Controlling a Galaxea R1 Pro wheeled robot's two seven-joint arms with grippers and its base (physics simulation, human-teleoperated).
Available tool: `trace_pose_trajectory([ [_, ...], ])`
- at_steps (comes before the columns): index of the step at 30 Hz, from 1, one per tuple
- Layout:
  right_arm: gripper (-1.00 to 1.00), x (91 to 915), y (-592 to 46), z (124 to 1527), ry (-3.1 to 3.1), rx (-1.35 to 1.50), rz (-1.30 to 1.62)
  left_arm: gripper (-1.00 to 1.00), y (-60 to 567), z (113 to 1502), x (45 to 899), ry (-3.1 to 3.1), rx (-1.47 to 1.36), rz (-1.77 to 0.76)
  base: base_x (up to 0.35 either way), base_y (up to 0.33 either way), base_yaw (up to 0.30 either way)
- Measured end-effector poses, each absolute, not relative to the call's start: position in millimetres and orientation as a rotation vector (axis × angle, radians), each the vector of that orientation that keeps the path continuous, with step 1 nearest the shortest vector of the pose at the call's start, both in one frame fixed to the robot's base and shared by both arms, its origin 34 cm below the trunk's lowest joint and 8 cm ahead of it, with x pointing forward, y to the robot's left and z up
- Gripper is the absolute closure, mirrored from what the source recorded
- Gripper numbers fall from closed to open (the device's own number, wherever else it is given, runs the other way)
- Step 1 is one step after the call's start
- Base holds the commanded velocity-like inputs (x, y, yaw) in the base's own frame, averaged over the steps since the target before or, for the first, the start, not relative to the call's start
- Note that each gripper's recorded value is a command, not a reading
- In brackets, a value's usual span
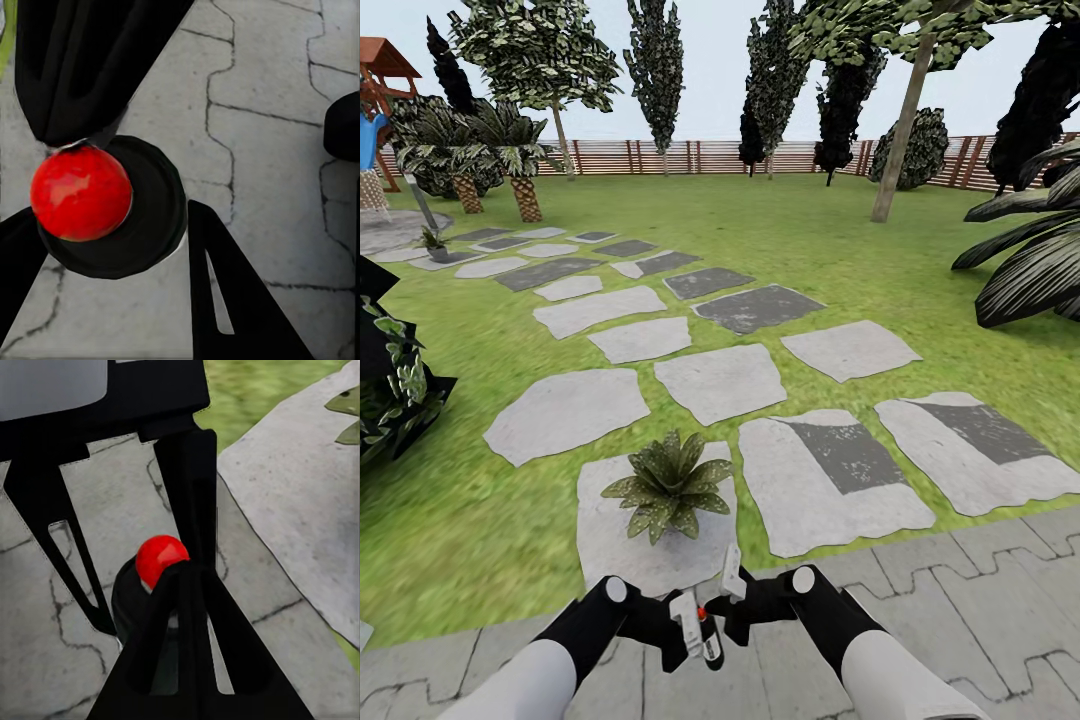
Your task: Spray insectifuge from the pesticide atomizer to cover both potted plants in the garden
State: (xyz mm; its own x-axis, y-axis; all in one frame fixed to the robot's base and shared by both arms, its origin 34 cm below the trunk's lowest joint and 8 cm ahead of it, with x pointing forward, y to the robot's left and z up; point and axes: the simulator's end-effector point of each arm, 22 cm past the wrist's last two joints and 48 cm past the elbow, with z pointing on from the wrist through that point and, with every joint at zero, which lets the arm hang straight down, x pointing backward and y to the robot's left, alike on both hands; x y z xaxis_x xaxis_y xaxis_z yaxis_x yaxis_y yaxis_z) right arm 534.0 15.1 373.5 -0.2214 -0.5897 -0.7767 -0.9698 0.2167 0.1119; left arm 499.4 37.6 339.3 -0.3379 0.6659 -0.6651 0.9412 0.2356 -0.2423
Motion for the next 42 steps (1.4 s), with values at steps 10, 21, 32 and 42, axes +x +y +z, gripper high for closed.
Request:
trace_pose_trajectory([
  [10,1.0,534,15,373,1.898,-1.438,0.821,1.0,72,329,501,2.132,1.49,-0.821,0.0,0.0,0.0],
  [21,1.0,533,15,373,1.899,-1.439,0.821,1.0,196,293,471,2.323,1.49,-0.686,0.0,0.0,0.0],
  [32,-1.0,535,0,366,1.927,-1.422,0.802,1.0,228,249,426,2.455,1.281,-0.496,0.0,0.0,0.0],
  [42,-1.0,549,-120,296,2.108,-0.736,0.094,1.0,331,236,456,2.505,0.21,0.07,0.0,0.0,0.0],
])
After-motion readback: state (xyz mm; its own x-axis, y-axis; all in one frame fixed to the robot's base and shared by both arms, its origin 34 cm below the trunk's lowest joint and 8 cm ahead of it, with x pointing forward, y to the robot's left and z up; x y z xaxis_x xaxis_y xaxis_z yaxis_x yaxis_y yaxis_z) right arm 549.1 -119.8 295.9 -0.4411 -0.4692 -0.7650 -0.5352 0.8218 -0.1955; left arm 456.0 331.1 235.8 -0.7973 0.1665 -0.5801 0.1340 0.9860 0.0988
